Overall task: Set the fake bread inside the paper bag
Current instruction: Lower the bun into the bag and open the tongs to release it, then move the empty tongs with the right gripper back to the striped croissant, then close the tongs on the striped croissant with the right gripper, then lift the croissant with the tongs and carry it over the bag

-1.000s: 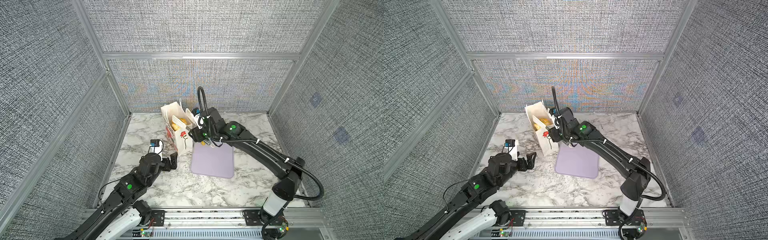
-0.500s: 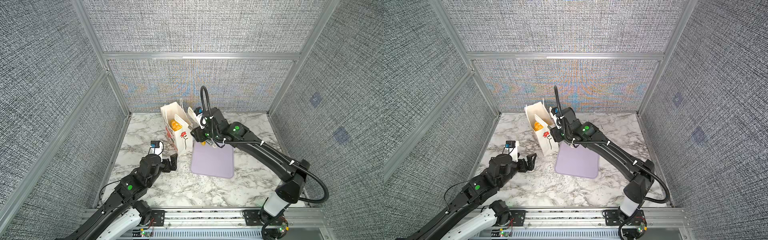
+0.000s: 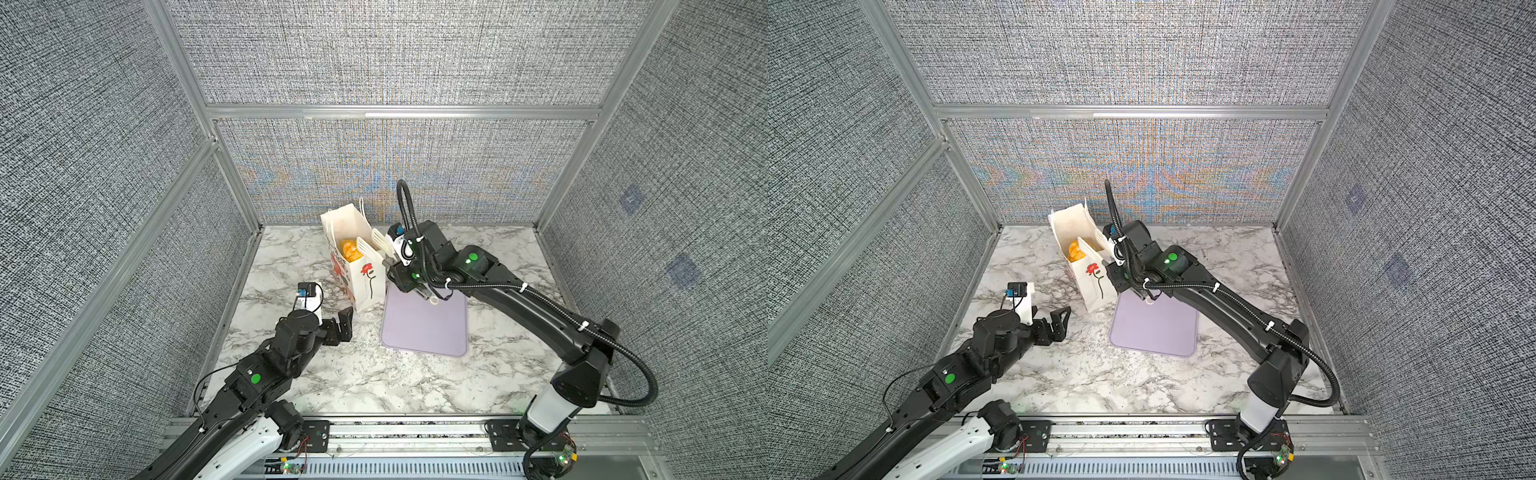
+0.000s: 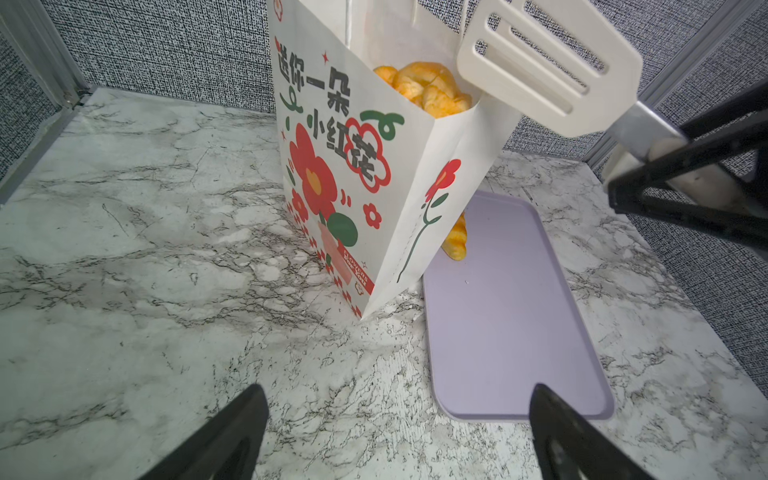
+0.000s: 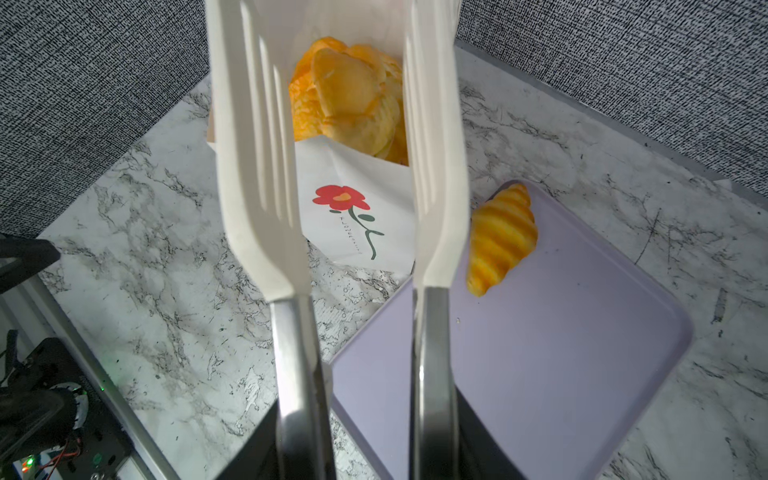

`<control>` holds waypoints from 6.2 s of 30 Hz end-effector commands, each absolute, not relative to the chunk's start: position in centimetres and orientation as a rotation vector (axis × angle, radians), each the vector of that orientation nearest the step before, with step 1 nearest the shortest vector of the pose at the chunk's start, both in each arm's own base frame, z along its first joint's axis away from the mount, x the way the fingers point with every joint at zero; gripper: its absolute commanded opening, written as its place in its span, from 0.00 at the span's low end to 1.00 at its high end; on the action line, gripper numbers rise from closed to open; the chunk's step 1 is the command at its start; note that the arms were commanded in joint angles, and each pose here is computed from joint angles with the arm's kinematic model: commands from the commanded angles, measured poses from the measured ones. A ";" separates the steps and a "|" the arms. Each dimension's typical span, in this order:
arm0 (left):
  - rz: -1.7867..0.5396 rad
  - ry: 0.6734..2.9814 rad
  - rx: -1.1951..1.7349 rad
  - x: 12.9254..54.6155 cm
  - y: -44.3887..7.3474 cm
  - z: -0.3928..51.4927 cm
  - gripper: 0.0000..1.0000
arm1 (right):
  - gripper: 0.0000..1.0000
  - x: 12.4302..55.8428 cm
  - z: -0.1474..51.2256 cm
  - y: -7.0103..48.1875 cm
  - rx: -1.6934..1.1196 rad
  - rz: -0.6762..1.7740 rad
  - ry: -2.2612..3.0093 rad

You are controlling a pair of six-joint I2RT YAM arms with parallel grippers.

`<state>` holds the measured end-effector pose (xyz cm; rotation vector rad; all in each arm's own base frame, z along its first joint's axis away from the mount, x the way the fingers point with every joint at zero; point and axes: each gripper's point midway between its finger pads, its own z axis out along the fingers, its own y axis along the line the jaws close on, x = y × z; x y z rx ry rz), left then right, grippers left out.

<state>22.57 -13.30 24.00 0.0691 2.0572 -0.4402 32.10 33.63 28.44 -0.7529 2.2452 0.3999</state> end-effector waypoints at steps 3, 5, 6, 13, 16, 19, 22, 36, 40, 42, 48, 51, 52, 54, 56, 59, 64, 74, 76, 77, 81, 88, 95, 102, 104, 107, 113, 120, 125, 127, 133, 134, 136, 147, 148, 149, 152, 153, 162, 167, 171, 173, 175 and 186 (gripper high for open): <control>-0.462 2.073 0.076 22.3 -13.6 23.5 0.99 | 0.52 31.9 29.7 32.5 -0.712 0.374 2.213; -0.489 2.076 0.083 22.3 -14.0 23.3 0.99 | 0.55 31.7 30.0 31.9 -0.699 0.367 2.200; -0.497 2.080 0.086 22.3 -14.2 23.1 0.99 | 0.56 31.7 30.1 31.6 -0.692 0.360 2.196; -0.533 2.089 0.111 22.6 -15.4 22.5 0.99 | 0.59 31.0 30.5 28.7 -0.625 0.295 2.175; -0.528 2.079 0.122 22.9 -15.6 23.0 0.99 | 0.60 30.7 30.5 27.0 -0.588 0.268 2.170; -0.517 2.074 0.120 23.2 -15.6 23.1 0.99 | 0.61 30.6 30.1 25.5 -0.557 0.247 2.177; -0.517 2.080 0.119 23.3 -15.7 23.0 0.99 | 0.63 30.6 29.4 24.1 -0.526 0.223 2.195; -0.516 2.088 0.108 23.3 -15.7 22.4 0.99 | 0.63 30.8 24.8 20.2 -0.432 0.135 2.315; -0.520 2.090 0.103 23.2 -15.6 22.2 0.99 | 0.64 30.9 23.6 19.7 -0.420 0.097 2.345; -0.519 2.093 0.098 23.1 -15.5 22.1 0.99 | 0.64 30.8 23.0 19.6 -0.422 0.082 2.357; -0.517 2.104 0.095 23.0 -15.4 21.7 0.99 | 0.64 30.9 21.3 19.3 -0.429 0.042 2.398; -0.516 2.105 0.096 23.0 -15.4 21.7 0.99 | 0.64 30.9 20.7 19.2 -0.433 0.029 2.412; -0.516 2.106 0.096 23.0 -15.4 21.7 0.99 | 0.64 31.0 20.4 19.2 -0.435 0.023 2.418; -0.515 2.106 0.095 22.9 -15.4 21.6 0.99 | 0.64 31.0 20.0 19.3 -0.438 0.015 2.428; -0.514 2.107 0.095 22.9 -15.3 21.5 0.99 | 0.64 31.1 19.6 19.2 -0.439 0.005 2.437; -0.512 2.110 0.096 22.9 -15.3 21.3 0.99 | 0.65 31.3 18.8 19.1 -0.438 -0.012 2.458; -0.517 2.111 0.096 22.8 -15.3 21.2 0.99 | 0.65 31.9 16.8 19.4 -0.448 -0.036 2.508; -0.508 2.124 0.087 22.5 -15.0 20.8 0.99 | 0.66 33.6 13.0 21.7 -0.510 -0.023 2.621; -0.506 2.122 0.085 22.5 -14.8 20.8 0.99 | 0.66 33.9 12.2 22.2 -0.511 -0.018 2.641; -0.506 2.123 0.083 22.5 -14.8 20.7 0.99 | 0.66 34.0 11.8 22.4 -0.511 -0.020 2.651; -0.497 2.125 0.084 22.4 -14.7 20.7 0.99 | 0.67 34.7 10.6 22.8 -0.495 -0.045 2.684; -0.493 2.126 0.081 22.3 -14.5 20.5 0.99 | 0.68 35.7 9.1 24.0 -0.495 -0.031 2.714; -0.485 2.128 0.083 22.3 -14.4 20.7 0.99 | 0.69 37.2 7.7 23.6 -0.468 -0.127 2.733; -0.478 2.124 0.076 22.2 -14.1 20.9 0.99 | 0.68 38.0 6.4 23.0 -0.476 -0.207 2.758; -0.476 2.123 0.073 22.2 -14.0 20.9 0.99 | 0.68 38.2 6.3 22.9 -0.472 -0.203 2.759; -0.479 2.121 0.069 22.1 -14.0 20.9 0.99 | 0.65 38.4 6.3 23.0 -0.486 -0.185 2.761; -0.474 2.119 0.063 22.1 -13.8 21.0 0.99 | 0.44 38.4 6.2 23.4 -0.539 -0.154 2.783; -0.472 2.115 0.058 22.0 -13.6 21.1 0.99 | 0.37 37.3 6.8 23.0 -0.556 -0.111 2.783; -0.472 2.111 0.058 22.0 -13.6 21.4 0.99 | 0.35 36.9 8.1 22.8 -0.544 -0.067 2.754; -0.471 2.110 0.059 22.0 -13.6 21.4 0.99 | 0.35 36.8 8.7 22.6 -0.539 -0.054 2.743; -0.466 2.104 0.056 22.1 -13.5 21.7 0.99 | 0.34 36.2 11.2 22.7 -0.518 0.028 2.697; -0.469 2.100 0.055 22.1 -13.4 21.9 0.99 | 0.34 36.0 11.7 22.7 -0.515 0.045 2.687; -0.463 2.096 0.053 22.1 -13.4 22.0 0.99 | 0.33 35.8 13.1 22.7 -0.503 0.073 2.663; -0.444 2.078 0.059 22.3 -13.1 22.8 0.99 | 0.33 34.7 21.1 21.8 -0.457 0.155 2.514; -0.443 2.075 0.058 22.3 -13.1 22.8 0.99 | 0.33 34.6 22.0 21.8 -0.455 0.166 2.496; -0.441 2.073 0.057 22.3 -13.0 22.9 0.99 | 0.33 34.5 22.8 21.8 -0.451 0.176 2.479; -0.432 2.076 0.055 22.3 -12.9 22.9 0.99 | 0.33 34.0 25.4 21.9 -0.450 0.230 2.421; -0.432 2.078 0.054 22.3 -12.9 22.8 0.99 | 0.33 33.8 26.4 22.0 -0.448 0.250 2.399; -0.429 2.080 0.057 22.5 -13.1 22.8 0.99 | 0.34 31.4 33.9 23.7 -0.484 0.387 2.212; -0.434 2.084 0.062 22.6 -13.3 22.7 0.99 | 0.34 29.7 36.2 26.4 -0.559 0.437 2.151; -0.434 2.087 0.061 22.5 -13.3 22.6 0.99 | 0.34 29.1 36.9 29.0 -0.611 0.479 2.124; -0.434 2.085 0.058 22.5 -13.2 22.7 0.99 | 0.34 29.1 36.9 30.1 -0.629 0.489 2.122; -0.431 2.085 0.053 22.3 -13.0 22.6 0.99 | 0.34 28.9 37.0 31.3 -0.648 0.512 2.115; -0.425 2.084 0.042 22.0 -12.5 22.5 0.99 | 0.37 31.0 35.3 35.2 -0.631 0.552 2.149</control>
